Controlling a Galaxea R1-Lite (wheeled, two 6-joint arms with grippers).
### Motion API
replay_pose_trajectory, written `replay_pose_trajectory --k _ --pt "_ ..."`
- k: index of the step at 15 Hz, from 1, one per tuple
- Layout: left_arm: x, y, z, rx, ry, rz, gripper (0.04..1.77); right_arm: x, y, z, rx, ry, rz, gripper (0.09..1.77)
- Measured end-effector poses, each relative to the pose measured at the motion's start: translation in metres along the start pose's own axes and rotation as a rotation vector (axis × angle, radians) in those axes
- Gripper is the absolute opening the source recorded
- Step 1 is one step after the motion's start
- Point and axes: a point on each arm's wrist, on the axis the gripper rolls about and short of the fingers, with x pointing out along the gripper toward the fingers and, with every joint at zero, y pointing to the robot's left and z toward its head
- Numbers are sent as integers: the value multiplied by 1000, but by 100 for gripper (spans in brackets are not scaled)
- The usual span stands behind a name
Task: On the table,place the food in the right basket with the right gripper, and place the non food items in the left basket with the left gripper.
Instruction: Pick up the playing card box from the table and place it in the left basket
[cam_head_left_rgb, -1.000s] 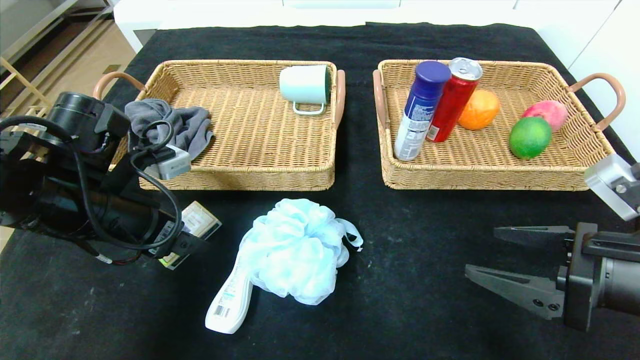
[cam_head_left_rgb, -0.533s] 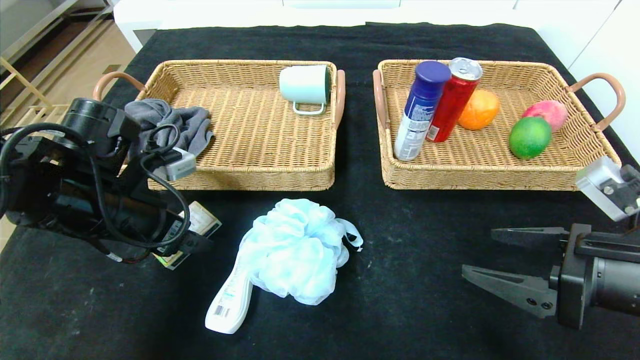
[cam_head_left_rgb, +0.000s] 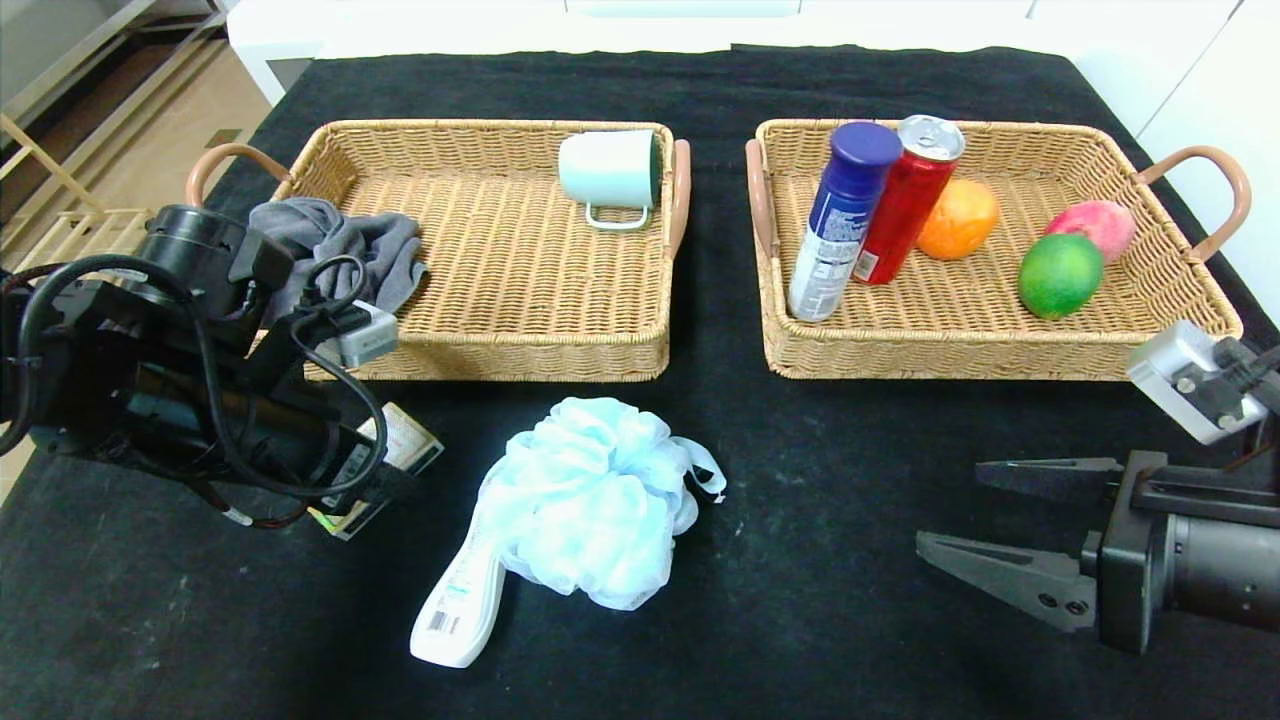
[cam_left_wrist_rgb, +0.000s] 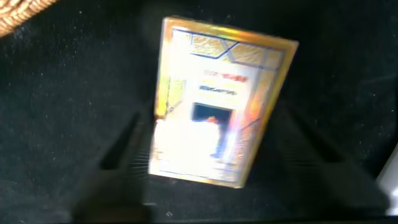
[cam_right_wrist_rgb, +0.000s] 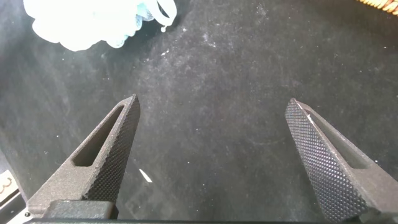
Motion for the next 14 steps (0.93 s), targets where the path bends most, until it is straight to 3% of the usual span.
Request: replay_pose_trajectory --k 1,3,14 --pt "0 0 0 0 1 -1 112 0 0 0 1 1 0 171" --pt "1 0 0 1 3 -1 106 0 0 0 1 2 1 171" --pt "5 0 -1 -1 6 -2 104 1 0 -2 2 9 2 171"
